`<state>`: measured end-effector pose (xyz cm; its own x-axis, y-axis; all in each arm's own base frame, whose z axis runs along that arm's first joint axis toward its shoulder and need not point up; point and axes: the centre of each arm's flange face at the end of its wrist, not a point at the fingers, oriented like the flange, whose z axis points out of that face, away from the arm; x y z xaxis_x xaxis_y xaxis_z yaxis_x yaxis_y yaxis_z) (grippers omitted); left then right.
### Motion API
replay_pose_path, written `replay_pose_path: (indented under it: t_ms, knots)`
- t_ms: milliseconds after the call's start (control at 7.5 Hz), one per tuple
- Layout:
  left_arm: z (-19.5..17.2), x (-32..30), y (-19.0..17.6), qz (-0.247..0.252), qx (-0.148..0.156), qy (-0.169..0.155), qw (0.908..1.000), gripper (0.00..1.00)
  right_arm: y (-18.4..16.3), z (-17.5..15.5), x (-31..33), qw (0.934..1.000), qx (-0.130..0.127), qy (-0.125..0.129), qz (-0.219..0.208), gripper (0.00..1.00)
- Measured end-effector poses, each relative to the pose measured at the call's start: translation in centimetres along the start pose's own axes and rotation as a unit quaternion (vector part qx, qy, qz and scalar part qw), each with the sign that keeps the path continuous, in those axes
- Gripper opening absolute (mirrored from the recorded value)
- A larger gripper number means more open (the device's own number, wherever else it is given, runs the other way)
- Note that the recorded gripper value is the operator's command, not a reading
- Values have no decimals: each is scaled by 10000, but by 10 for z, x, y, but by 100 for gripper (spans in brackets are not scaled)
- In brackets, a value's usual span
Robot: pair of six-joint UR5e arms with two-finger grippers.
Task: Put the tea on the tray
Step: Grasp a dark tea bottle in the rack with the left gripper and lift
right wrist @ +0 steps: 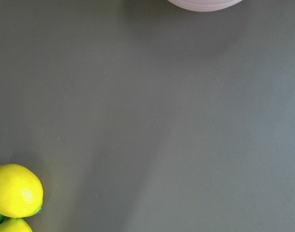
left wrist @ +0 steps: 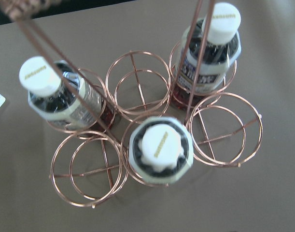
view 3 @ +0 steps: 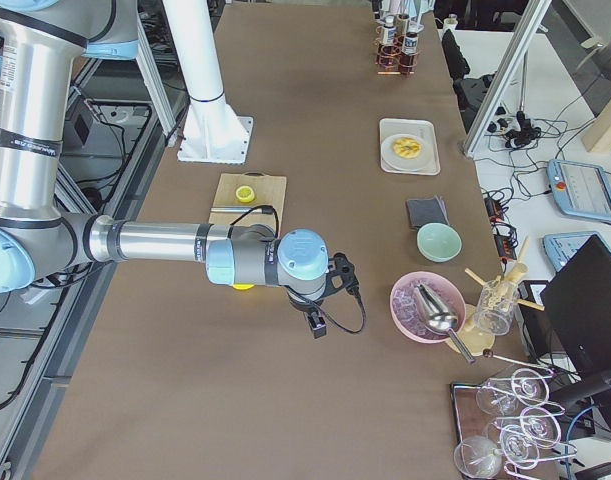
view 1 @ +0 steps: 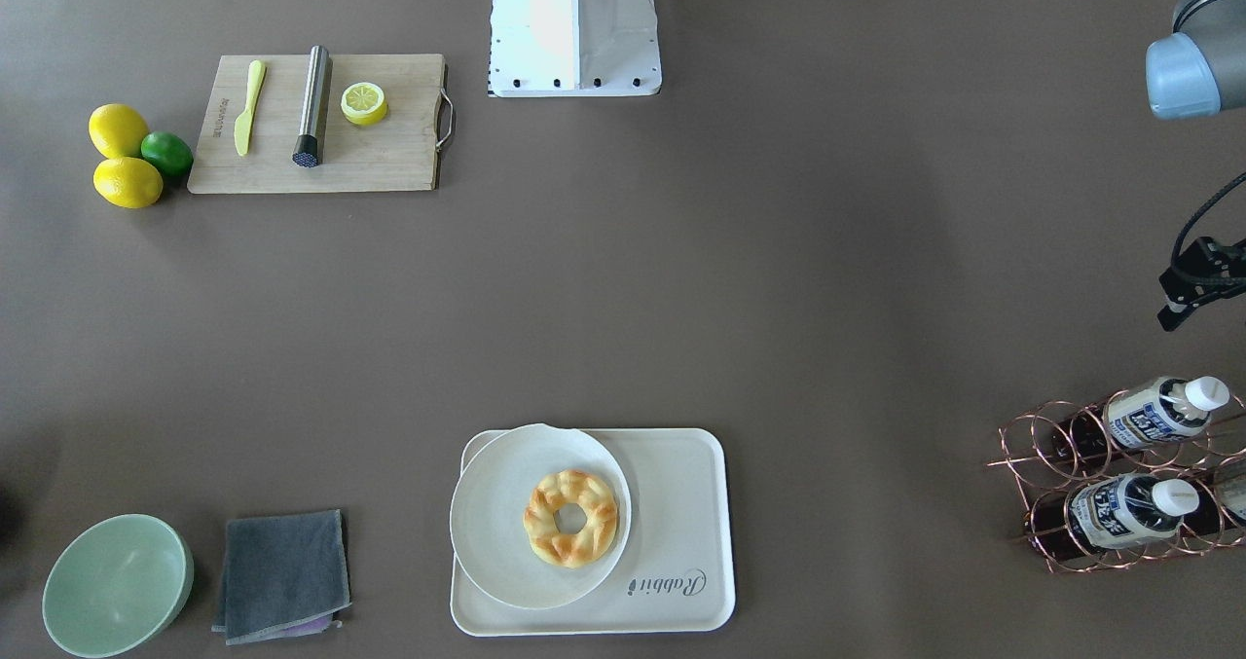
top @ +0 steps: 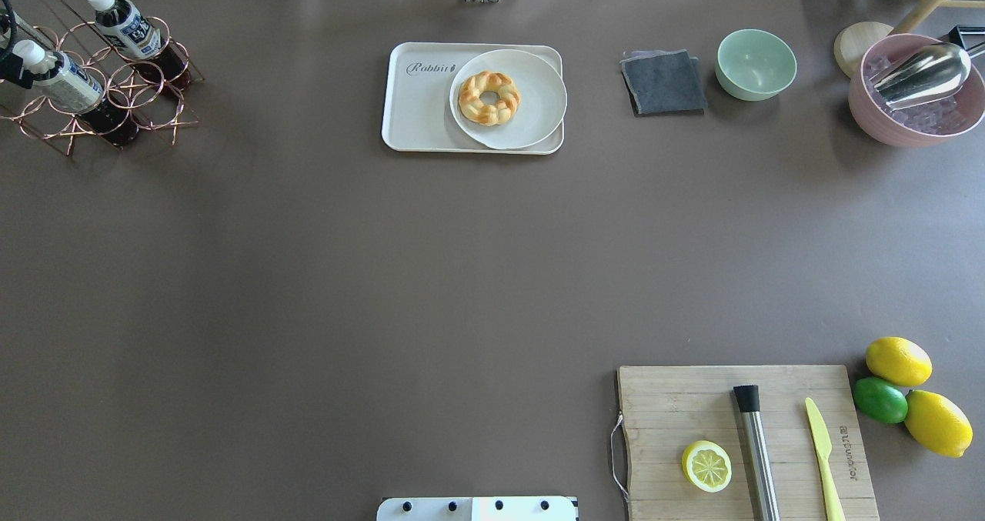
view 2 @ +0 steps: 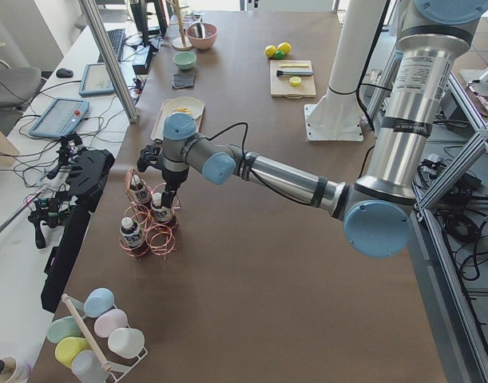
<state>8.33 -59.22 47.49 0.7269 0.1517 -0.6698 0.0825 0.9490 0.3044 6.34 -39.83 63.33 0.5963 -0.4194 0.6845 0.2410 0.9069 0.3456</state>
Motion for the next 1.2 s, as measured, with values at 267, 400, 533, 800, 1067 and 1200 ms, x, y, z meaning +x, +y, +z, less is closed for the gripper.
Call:
replay_pose_path:
  t_ms: [267, 400, 533, 800, 1067, 1200]
  knots:
    - [24, -3, -34, -107, 110, 56, 9999, 67, 7, 2, -1, 10000, -16, -46, 31, 100]
    - [30, -6, -38, -124, 132, 68, 9998, 44, 8, 3, -2, 10000, -7, -80, 47, 100]
    - [34, -8, -39, -144, 127, 69, 9998, 11, 8, 3, -2, 9999, -1, -97, 64, 100]
    - [35, -8, -36, -174, 91, 134, 9997, 0, 8, 2, -2, 9999, 5, -105, 70, 100]
    - [33, -3, -33, -243, -33, 357, 9991, 0, 8, 2, -3, 9999, 8, -115, 74, 100]
    - [29, -2, -34, -314, -137, 479, 9983, 0, 7, 1, -4, 9999, 18, -114, 64, 100]
